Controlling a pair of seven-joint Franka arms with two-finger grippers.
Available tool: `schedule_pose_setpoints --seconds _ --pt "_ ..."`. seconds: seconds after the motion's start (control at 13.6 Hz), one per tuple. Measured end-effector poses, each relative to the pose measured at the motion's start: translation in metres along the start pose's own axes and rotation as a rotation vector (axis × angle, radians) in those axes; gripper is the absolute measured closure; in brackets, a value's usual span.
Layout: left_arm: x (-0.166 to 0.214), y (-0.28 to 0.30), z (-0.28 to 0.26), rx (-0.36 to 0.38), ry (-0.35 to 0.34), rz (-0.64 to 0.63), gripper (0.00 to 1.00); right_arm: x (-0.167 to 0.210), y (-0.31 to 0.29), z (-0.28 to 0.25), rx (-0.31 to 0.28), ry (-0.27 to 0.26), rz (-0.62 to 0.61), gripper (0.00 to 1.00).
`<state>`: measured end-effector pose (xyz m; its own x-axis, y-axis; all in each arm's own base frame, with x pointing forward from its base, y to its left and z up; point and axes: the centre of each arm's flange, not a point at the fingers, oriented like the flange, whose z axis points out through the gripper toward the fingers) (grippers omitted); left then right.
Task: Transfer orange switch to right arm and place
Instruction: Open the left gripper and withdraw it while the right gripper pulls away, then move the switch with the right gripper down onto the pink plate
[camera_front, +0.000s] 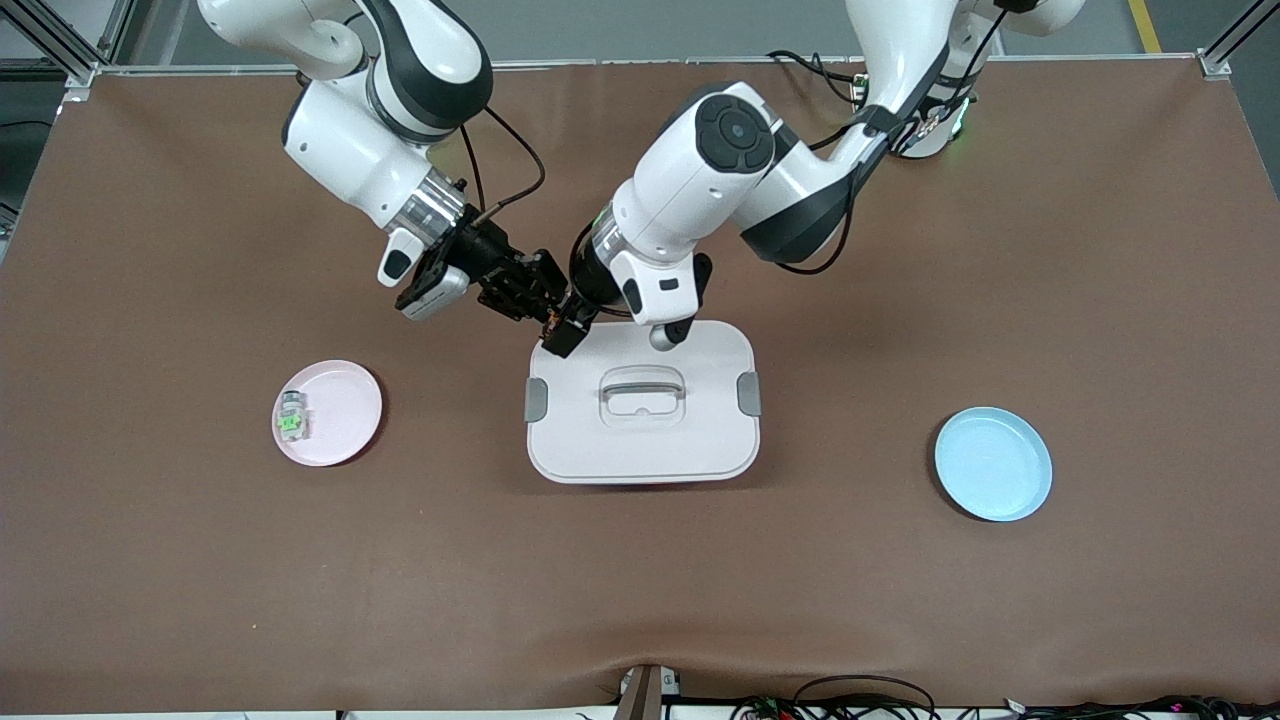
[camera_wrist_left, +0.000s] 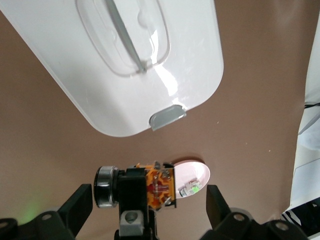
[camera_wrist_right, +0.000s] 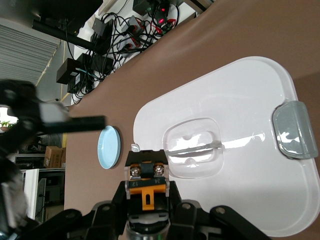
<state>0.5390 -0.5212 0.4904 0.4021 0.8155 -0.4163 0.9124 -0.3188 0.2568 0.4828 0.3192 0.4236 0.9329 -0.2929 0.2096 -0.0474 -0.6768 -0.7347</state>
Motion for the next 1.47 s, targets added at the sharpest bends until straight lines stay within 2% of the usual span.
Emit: schedule_pose_setpoints --seconds 0.15,0.29,0.44,0.73,0.88,1.1,1.32,1.47 --pt "0.032 0.015 -0.037 -0.019 0.038 -0.007 0.0 -0.002 -0.001 0.002 0.003 -0.015 -0.001 0.65" --pt "0.069 0.027 -0.079 -0.04 0.101 0.046 0.0 -0.004 -0.004 0.004 0.007 -0.052 -0.02 0.65" --pt "0.106 0.033 -0.107 -0.026 0.158 0.112 0.0 -0.003 -0.003 0.006 -0.03 -0.106 -0.114 0.65" --pt "0.189 0.029 -0.143 0.107 0.254 0.212 0.0 0.011 0.008 0.001 -0.156 -0.181 -0.327 0.65" --pt "0.228 0.025 -0.171 0.156 0.306 0.262 0.0 0.017 0.015 -0.002 -0.248 -0.225 -0.463 0.65" --pt "0.265 0.011 -0.199 0.28 0.405 0.346 0.0 0.029 0.027 -0.01 -0.366 -0.31 -0.594 0.65" --pt "0.285 0.003 -0.222 0.351 0.419 0.511 0.0 0.046 0.042 -0.025 -0.458 -0.401 -0.702 0.65" --pt "0.311 -0.005 -0.245 0.404 0.395 0.613 0.0 0.059 0.058 -0.036 -0.466 -0.458 -0.786 0.65"
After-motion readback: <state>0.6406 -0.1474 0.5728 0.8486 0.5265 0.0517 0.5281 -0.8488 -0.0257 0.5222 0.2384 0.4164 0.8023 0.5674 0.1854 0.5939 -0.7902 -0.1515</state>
